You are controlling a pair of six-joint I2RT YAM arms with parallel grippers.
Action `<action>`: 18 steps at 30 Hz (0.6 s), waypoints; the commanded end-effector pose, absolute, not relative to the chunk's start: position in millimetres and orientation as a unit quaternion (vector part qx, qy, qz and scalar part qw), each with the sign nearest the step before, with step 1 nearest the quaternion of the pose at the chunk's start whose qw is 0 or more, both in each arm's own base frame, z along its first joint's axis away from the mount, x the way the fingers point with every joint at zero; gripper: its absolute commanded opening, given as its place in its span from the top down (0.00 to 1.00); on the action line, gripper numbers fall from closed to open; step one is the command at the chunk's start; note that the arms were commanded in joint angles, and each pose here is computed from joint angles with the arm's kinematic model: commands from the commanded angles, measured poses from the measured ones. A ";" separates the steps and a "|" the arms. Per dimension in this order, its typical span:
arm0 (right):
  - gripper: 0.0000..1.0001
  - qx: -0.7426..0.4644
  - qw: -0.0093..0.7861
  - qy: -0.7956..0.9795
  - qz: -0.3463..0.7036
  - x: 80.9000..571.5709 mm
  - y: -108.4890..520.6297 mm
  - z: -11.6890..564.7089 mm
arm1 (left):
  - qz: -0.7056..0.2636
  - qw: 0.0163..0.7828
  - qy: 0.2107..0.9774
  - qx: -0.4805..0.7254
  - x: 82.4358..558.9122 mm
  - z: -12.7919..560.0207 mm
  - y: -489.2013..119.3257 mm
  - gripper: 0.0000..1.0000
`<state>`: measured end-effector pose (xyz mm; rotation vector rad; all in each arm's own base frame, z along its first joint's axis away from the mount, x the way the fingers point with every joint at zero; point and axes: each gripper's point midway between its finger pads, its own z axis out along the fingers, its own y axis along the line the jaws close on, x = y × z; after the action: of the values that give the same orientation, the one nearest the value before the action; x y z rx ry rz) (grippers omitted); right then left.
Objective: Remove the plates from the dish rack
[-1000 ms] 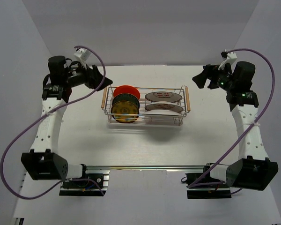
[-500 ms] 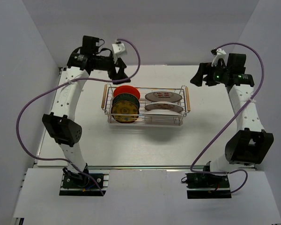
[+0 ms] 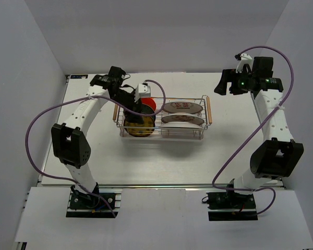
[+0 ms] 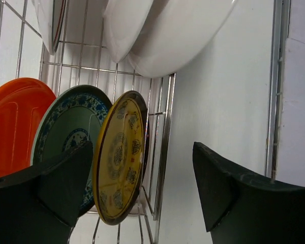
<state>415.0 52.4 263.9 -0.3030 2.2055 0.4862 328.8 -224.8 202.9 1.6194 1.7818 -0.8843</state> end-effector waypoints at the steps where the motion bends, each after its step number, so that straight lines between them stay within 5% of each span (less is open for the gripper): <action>1: 0.11 -0.128 0.429 0.873 0.193 419.5 52.3 272.8 | -0.291 0.329 0.639 0.632 326.8 228.8 -223.8 0.12; 18: 0.11 -0.129 0.423 0.875 0.195 417.0 52.9 268.1 | -0.272 0.294 0.667 0.629 348.8 193.1 -220.0 0.23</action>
<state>415.3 52.0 260.0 -0.3002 2.2181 0.4873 340.2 -217.3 185.7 1.6675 1.8115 -0.7514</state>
